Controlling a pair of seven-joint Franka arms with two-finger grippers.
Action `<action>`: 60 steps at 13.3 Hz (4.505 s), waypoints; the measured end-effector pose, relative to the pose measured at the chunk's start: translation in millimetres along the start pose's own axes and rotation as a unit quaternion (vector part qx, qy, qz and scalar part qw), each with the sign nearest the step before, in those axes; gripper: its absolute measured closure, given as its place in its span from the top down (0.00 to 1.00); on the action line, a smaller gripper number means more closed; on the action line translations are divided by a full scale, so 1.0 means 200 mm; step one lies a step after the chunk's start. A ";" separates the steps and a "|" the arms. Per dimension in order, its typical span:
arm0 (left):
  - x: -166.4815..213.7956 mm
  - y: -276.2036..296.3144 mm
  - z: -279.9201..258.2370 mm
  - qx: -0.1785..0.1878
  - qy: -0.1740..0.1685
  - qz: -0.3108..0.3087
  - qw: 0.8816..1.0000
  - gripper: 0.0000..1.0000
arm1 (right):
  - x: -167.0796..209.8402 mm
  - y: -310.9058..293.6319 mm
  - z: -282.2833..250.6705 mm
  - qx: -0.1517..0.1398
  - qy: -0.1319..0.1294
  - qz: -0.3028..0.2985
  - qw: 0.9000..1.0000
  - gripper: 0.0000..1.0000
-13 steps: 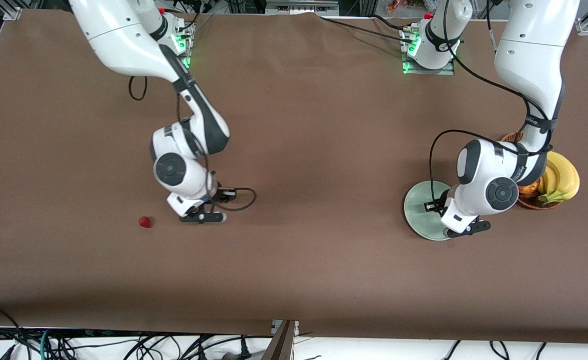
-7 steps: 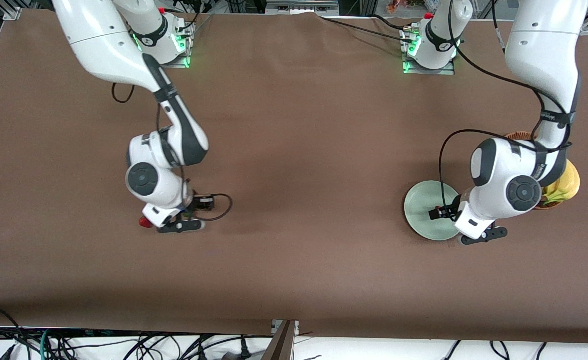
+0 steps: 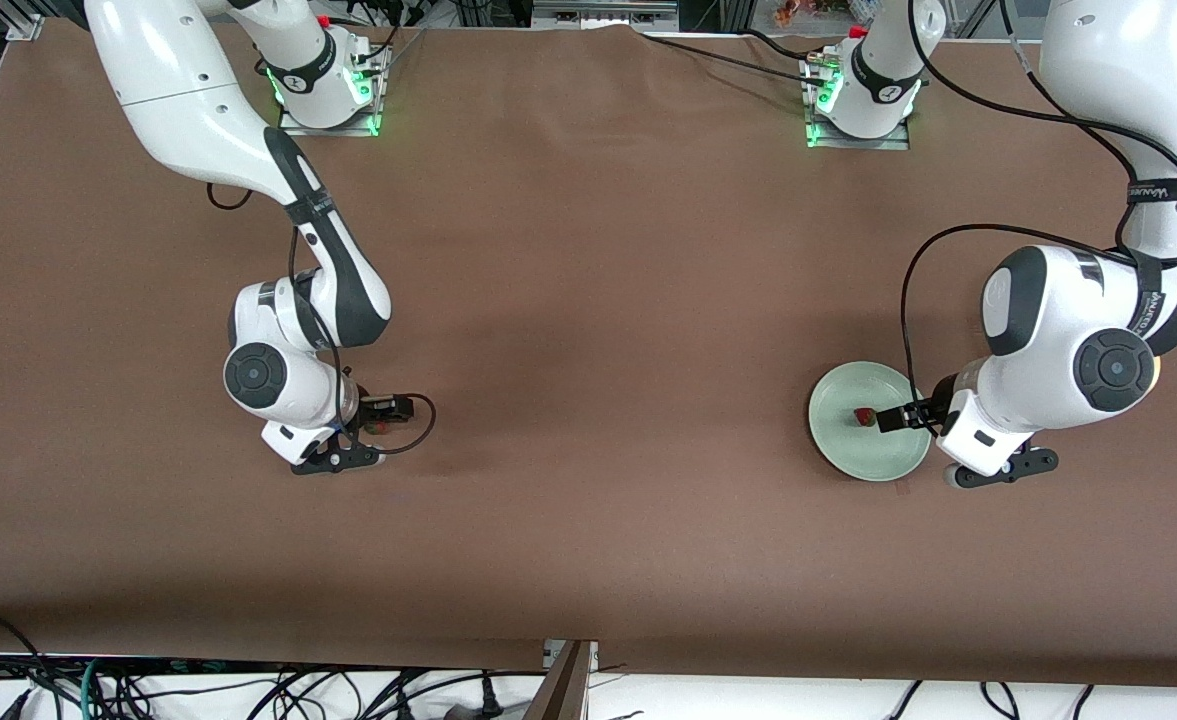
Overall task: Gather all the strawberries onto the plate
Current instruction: 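Lift the second strawberry with the right gripper while the left gripper withdraws, then set the second strawberry mid-table and open the right gripper, then grasp the strawberry with the left gripper while the right gripper reaches back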
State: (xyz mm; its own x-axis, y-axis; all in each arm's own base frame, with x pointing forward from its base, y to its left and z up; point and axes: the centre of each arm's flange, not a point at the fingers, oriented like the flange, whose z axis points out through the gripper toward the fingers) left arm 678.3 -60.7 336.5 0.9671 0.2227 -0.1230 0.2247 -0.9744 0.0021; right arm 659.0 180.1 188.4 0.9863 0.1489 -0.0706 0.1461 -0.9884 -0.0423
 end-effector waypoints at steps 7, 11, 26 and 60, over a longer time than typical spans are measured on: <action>-0.02 0.01 -0.17 -0.014 -0.025 0.003 1.000 1.00 | 0.00 0.00 0.02 -0.001 -0.003 0.000 1.000 0.32; -0.07 -0.02 -0.29 -0.007 -0.051 0.005 0.999 1.00 | 0.01 -0.04 0.00 0.000 0.003 -0.006 1.000 0.31; -0.23 -0.04 -0.45 0.009 -0.103 0.019 0.994 1.00 | -0.32 -1.87 0.07 0.142 0.137 0.179 0.964 0.31; -0.31 1.09 0.82 -0.109 0.111 0.020 0.988 0.75 | 0.21 0.51 -0.14 -0.019 -0.083 -0.079 0.993 1.00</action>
State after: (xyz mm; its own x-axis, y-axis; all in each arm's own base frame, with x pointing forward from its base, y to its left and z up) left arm 647.8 -292.2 182.6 0.9727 0.2087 0.1014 0.1827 -0.9583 0.2195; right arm 716.7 83.7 209.1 0.9251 0.3022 -0.2299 0.3039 -0.9523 -0.0288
